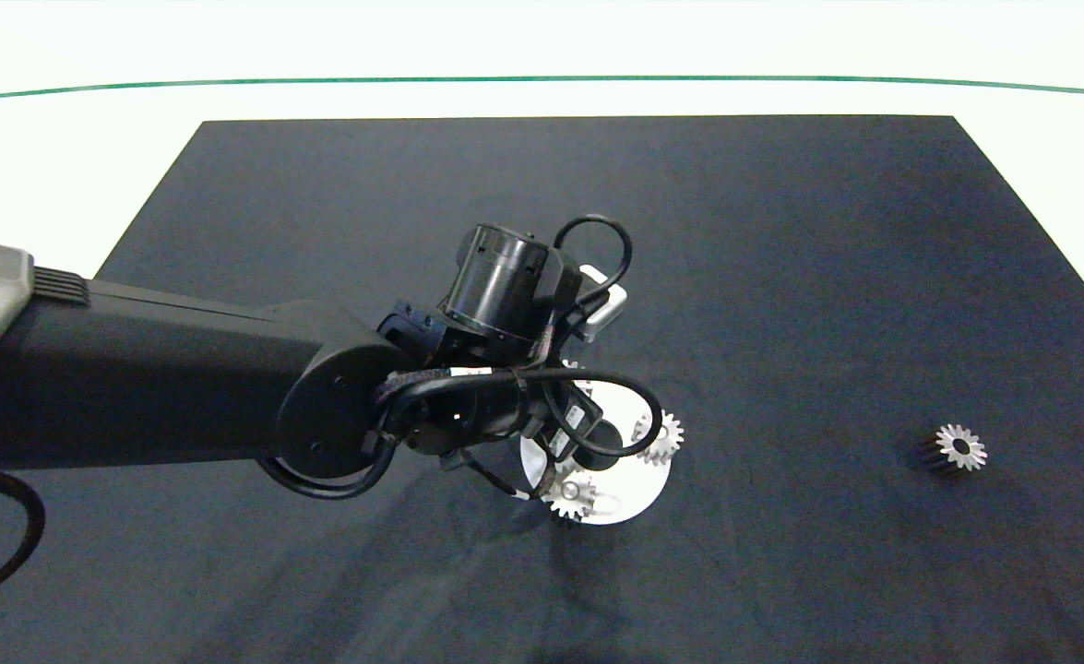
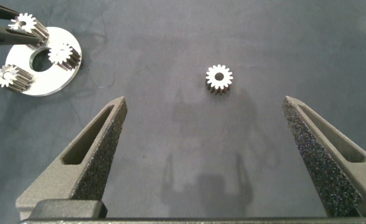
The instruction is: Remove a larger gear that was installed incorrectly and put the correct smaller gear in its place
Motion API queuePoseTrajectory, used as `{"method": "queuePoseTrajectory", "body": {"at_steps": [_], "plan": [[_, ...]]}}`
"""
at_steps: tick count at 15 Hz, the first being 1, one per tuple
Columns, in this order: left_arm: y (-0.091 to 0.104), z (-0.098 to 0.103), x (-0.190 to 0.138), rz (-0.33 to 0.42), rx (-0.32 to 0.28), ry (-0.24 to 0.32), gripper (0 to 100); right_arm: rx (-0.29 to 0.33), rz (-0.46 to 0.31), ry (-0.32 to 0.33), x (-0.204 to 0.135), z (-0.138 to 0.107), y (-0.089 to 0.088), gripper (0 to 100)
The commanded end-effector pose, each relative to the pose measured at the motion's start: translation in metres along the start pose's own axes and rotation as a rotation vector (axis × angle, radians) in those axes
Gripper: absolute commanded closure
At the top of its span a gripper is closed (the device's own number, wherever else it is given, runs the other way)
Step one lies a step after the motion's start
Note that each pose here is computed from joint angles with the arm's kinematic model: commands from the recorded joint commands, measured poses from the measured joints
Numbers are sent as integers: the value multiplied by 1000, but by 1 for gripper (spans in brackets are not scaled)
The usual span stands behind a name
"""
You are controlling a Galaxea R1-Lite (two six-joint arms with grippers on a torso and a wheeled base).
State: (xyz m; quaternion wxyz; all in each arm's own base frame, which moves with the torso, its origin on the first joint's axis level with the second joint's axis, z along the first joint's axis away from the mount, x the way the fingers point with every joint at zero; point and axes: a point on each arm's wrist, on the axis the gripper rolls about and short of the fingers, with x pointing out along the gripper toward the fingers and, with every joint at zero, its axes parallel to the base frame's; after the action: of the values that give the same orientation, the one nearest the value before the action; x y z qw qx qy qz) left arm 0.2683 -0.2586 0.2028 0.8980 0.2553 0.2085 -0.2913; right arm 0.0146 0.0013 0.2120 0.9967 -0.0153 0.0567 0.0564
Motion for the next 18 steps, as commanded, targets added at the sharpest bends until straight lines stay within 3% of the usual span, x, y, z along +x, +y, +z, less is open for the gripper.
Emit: {"method": "queuePoseTrajectory", "body": {"at_steps": [1,5,6,18], "plan": [[-1,-1,2,-1,-2,8,78,-1,0,3,0,-1,0,0],[-1,-3,1,-2,-4,11,78,-1,0,5,0,-1,0,0],[-2,-3,0,-4,-3,13,0,0,-1,3,0,-1,0,0],[0,-1,2,-3,-16,21,0,-2,-1,-2,-1,0,0,0]]}}
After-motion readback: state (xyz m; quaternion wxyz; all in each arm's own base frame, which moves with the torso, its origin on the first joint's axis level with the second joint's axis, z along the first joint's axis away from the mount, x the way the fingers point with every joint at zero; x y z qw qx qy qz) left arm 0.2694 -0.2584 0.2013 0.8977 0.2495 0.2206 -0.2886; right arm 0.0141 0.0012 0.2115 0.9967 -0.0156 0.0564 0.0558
